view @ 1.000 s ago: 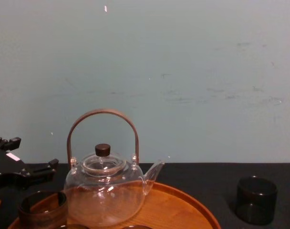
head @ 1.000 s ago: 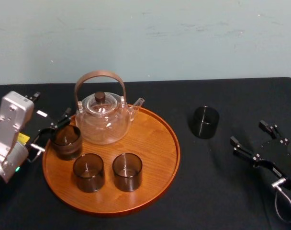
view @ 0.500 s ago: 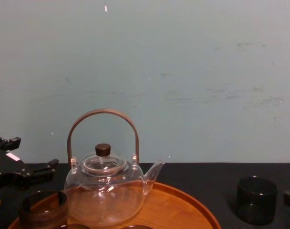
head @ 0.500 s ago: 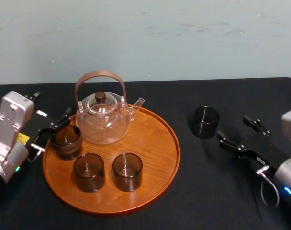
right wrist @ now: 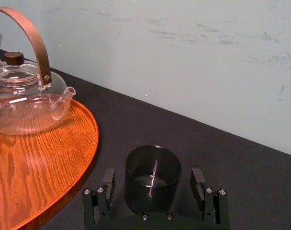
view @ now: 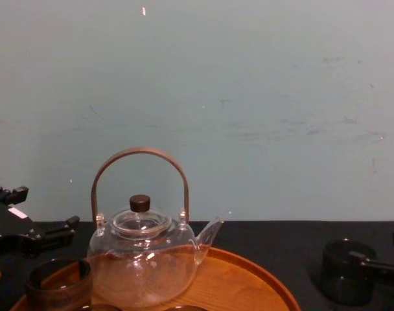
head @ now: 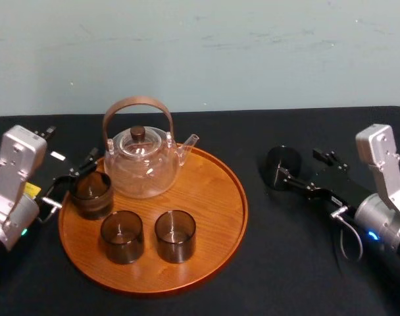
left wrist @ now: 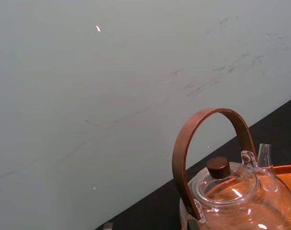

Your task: Pick up the glass from the table and place it on the tray.

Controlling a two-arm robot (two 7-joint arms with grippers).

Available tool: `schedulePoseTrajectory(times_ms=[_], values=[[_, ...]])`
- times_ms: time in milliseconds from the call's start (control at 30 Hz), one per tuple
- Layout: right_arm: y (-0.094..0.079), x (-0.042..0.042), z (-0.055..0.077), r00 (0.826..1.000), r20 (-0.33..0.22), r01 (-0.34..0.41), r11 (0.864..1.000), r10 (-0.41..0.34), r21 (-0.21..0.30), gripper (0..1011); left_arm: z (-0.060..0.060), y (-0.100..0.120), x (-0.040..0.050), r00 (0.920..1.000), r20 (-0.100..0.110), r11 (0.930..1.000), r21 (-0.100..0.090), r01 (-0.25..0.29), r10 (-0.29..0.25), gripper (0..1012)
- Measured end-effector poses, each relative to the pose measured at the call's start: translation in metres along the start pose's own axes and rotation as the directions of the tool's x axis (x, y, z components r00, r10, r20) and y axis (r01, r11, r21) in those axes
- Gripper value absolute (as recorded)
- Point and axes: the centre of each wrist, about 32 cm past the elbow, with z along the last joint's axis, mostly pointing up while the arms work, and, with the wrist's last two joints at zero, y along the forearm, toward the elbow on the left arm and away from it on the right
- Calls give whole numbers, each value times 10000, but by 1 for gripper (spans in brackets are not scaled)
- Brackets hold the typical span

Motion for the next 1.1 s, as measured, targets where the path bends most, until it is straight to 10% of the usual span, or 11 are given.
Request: schedulePoseTrajectory(times_ms=[1100], values=[[382,135,0,9995,-44,-316,9992,315,-228,1002,0,0,0,10000,0,10000,-1,0,0,1001]])
